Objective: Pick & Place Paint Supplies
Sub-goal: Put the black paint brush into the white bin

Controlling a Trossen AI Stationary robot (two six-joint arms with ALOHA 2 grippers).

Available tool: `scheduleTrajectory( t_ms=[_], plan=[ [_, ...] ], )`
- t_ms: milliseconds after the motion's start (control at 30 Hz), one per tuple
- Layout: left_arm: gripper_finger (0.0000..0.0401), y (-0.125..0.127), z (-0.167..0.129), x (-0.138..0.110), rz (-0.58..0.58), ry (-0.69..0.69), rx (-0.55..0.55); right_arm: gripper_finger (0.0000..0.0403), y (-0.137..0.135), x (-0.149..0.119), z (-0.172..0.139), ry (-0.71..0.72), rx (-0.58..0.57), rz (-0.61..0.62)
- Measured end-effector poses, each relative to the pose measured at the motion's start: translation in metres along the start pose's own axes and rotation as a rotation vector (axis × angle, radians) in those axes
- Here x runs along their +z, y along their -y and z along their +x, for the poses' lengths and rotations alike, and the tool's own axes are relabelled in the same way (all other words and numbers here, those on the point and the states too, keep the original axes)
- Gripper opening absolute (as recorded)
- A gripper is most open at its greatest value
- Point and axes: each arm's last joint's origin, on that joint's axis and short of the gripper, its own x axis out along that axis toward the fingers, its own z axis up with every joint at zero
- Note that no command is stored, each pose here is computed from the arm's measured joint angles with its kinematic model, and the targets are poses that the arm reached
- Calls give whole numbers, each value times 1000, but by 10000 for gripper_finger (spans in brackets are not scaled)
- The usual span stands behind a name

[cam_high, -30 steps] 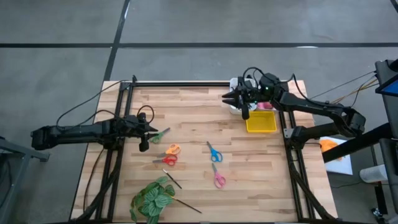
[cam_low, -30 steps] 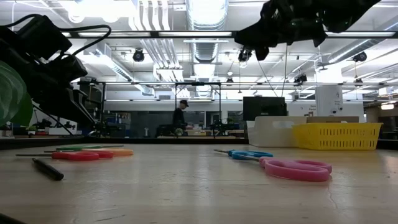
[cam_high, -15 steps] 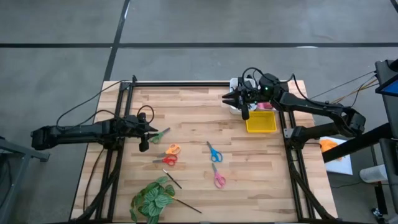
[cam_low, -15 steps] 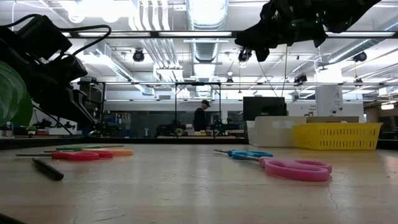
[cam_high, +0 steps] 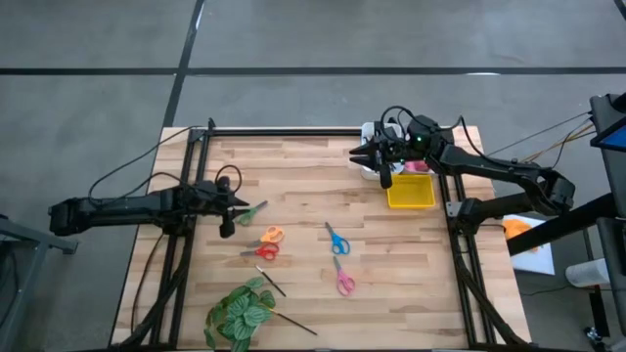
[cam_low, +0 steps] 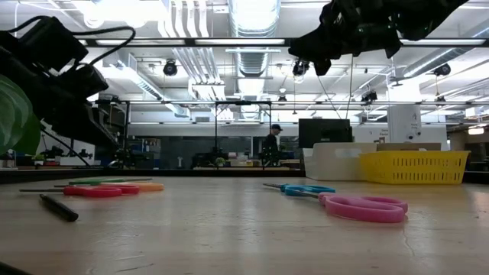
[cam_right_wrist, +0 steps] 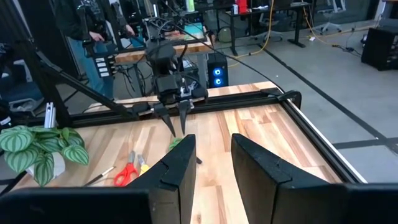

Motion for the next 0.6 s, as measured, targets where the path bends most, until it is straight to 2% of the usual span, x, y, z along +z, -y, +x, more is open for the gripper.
scheduleTrajectory(
  t_ms=[267,333,433,500,600],
  plan=[
    [97,-1,-1,14,-10,147,19,100,0,0,0,0,0,-1],
    [97,-1,-3,24,-111,253,11,100,0,0,0,0,1,-1],
    [97,-2,-10,43,-406,457,-61,100,0,0,0,0,1,-1],
    [97,-3,-14,51,-577,547,-127,100,0,0,0,0,0,-1],
    [97,-3,-17,54,-591,587,-142,100,0,0,0,0,0,-1]
  ],
)
